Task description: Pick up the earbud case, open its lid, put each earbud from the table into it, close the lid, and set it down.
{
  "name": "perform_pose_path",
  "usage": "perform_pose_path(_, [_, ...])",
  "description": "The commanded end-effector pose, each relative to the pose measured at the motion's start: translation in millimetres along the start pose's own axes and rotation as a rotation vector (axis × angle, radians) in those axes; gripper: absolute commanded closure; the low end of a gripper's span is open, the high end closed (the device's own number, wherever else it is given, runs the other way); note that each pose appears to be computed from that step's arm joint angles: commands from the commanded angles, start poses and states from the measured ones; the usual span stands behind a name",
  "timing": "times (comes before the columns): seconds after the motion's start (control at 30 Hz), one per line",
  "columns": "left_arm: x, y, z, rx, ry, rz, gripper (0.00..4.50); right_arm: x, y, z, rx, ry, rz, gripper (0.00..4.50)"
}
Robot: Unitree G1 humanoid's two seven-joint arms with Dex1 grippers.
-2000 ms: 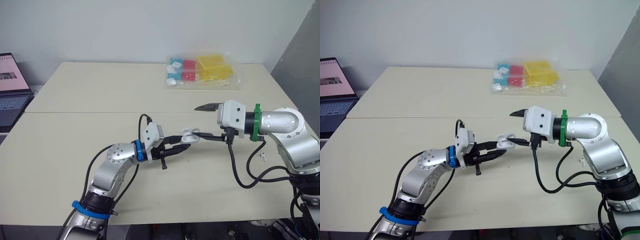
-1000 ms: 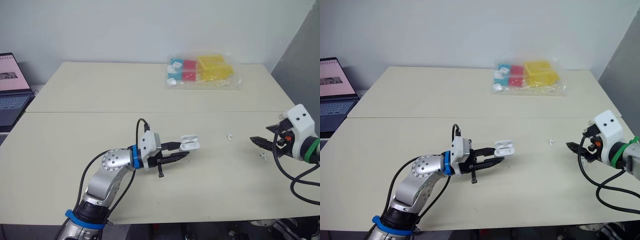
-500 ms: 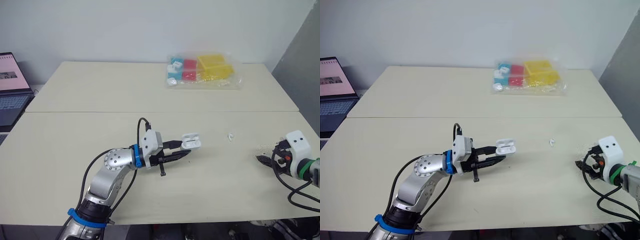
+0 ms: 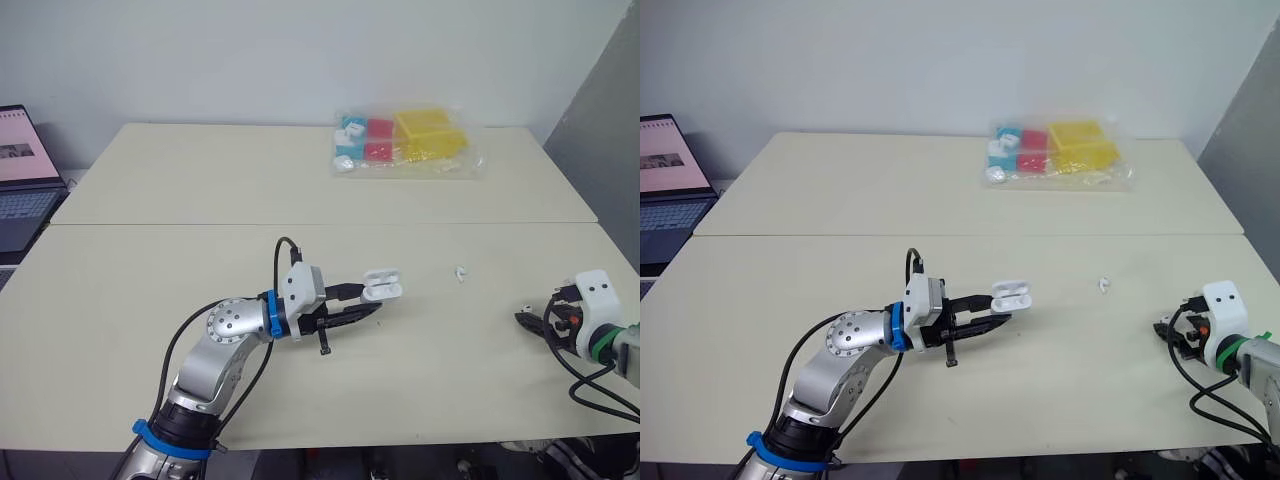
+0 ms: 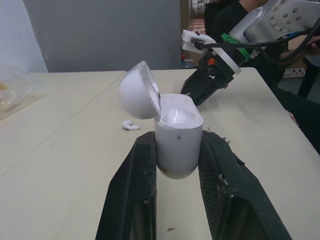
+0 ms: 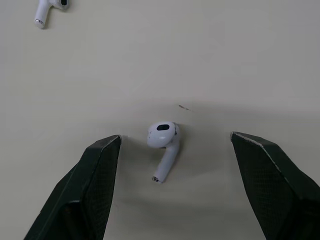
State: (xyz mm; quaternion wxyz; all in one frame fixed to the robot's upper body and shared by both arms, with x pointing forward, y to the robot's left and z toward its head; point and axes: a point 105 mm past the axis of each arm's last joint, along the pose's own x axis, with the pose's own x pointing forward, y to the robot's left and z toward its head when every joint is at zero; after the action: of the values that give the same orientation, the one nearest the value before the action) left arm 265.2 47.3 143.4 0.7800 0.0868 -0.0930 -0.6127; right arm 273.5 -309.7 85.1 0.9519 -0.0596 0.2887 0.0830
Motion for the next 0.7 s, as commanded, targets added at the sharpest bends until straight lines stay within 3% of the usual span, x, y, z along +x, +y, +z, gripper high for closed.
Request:
perform_pose_path(0.03, [3.1, -1.1, 9.1, 0.045, -0.028, -0.01, 3.72, 0.8, -1.8, 8.3, -0.002, -0.037, -0.006, 0.87])
perform_pose_path(0.2, [2.2, -2.3, 8.4, 0.049, -0.023, -0.011, 3.72, 3.5, -0.2, 4.0, 0.026, -0.013, 0.006, 0.87])
perform_pose_path(0.3, [1.9, -1.9, 8.3, 0.052, -0.02, -0.01, 3.72, 3.6, -1.3, 1.1, 0.025, 0.001, -0.002, 1.44])
perform_pose_path(0.53, [1.1, -1.2, 7.4, 0.054, -0.012, -0.007, 3.72, -0.4, 0.2, 2.5, 0.025, 0.0, 0.018, 4.01])
perform_pose_path(0.7, [0.3, -0.9, 7.0, 0.055, -0.009, -0.006, 3.72, -7.9, 8.9, 16.1, -0.089, -0.02, 0.09, 4.09])
